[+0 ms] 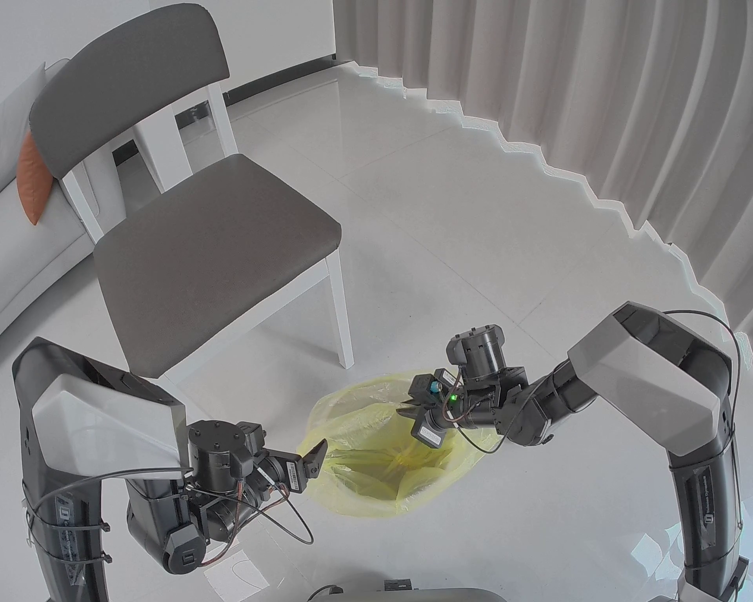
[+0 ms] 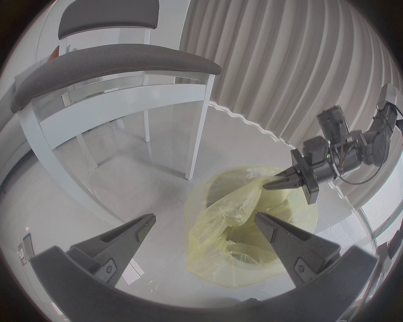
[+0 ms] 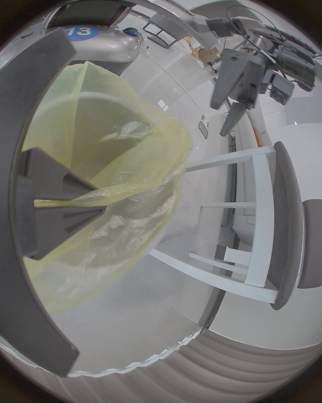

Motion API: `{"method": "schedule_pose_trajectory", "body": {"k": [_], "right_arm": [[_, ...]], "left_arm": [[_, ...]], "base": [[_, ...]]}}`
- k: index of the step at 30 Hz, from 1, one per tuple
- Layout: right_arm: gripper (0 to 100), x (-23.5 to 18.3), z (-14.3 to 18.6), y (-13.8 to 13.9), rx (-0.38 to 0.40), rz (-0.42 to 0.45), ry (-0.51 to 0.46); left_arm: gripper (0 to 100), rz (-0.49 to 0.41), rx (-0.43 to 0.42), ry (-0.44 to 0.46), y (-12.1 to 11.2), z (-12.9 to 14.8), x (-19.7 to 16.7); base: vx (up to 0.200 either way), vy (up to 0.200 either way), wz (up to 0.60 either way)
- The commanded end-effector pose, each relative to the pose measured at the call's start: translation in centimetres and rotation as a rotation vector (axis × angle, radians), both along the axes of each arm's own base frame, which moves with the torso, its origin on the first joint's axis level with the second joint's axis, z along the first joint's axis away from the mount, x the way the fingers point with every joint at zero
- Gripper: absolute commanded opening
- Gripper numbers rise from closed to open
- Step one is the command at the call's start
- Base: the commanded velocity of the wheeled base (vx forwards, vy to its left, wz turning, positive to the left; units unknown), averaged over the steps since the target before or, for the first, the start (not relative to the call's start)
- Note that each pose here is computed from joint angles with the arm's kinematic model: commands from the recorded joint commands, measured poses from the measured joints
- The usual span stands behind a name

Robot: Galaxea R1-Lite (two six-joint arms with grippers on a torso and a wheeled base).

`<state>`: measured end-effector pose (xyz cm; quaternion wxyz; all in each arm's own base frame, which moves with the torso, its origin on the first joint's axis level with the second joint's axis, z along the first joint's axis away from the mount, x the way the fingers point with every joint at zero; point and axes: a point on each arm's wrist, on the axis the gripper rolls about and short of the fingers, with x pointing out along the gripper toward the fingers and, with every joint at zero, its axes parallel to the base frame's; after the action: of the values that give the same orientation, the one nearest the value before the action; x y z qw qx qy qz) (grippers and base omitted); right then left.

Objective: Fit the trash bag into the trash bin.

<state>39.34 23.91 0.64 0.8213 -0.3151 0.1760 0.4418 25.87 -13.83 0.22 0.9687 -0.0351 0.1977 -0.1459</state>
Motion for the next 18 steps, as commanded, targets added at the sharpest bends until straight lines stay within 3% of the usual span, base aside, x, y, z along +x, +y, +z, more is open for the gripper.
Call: {"method": "schedule_pose_trajectory", "body": {"k": [1,13,18], "right_arm": [[0,0.8,2.6,0.9,0.031,0.008,-0.060],[0,2.5,6.7,2.5,0.069,0.014,-0.178],[0,3.2,5.9,2.9,0.053,0.014,-0.155]], "left_arm": [[100,0.010,-0.006,-0.016,0.0,0.2,0.0],[100,0.015,-0.004,-0.007,0.2,0.0,-0.1],[100,0.015,-0.002,-0.004,0.2,0.0,-0.2]], "base": [[0.000,0.000,0.00],[0.000,0.000,0.00],[0.000,0.000,0.00]]}}
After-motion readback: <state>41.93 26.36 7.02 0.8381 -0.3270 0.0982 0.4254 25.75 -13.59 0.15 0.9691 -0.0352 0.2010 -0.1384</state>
